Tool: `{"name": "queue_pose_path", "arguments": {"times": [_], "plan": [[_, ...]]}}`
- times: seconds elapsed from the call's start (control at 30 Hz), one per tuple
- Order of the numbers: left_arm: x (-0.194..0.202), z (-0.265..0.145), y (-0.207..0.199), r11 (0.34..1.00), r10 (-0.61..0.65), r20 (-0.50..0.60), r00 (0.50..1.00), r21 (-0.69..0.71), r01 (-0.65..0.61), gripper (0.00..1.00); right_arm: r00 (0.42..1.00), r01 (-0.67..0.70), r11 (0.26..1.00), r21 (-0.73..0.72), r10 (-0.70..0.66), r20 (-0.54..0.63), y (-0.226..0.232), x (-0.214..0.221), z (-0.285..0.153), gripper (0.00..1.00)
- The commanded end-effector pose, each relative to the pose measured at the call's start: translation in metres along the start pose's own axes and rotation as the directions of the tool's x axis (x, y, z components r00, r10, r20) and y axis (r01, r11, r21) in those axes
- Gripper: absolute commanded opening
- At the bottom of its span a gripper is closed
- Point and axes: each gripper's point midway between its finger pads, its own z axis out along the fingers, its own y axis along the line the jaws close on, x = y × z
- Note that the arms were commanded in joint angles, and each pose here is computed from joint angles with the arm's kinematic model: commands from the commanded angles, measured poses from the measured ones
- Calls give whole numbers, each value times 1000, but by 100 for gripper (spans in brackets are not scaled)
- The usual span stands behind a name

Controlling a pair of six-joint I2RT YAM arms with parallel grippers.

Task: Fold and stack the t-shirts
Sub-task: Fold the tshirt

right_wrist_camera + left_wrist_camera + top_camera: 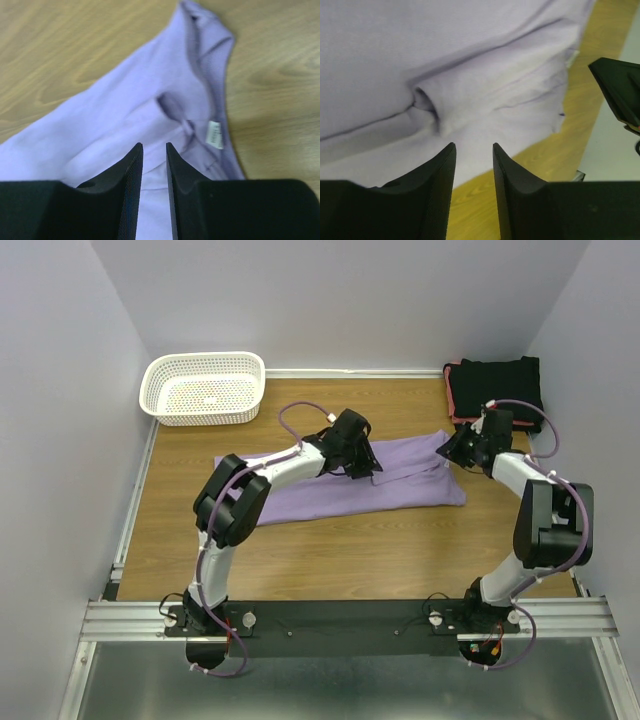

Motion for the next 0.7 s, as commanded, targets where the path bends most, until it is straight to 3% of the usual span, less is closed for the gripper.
{"name": "queue_pose_path", "arguments": {"times": [0.0, 0.1, 0.27, 0.47, 0.67], "plan": [[-6, -27, -24, 996, 69, 49, 996, 54, -72, 37, 1000, 12, 990, -139, -10, 14, 31, -11, -14, 33], [-12, -27, -32, 991, 109, 77, 991, 65, -114, 23, 1000, -1, 965, -264, 8, 27, 53, -14, -13, 32], [-17, 4, -31, 985, 161, 65, 985, 60, -164, 14, 999, -39, 939, -342, 47, 16, 59, -13, 7, 31], [-20, 39, 9, 993, 114, 40, 993, -28, -113, 12, 997, -77, 958, -275, 82, 5, 34, -4, 39, 30], [-19, 46, 50, 995, 56, 25, 998, -89, -53, 13, 994, -109, 981, -162, 106, -22, -3, 15, 67, 30]]}}
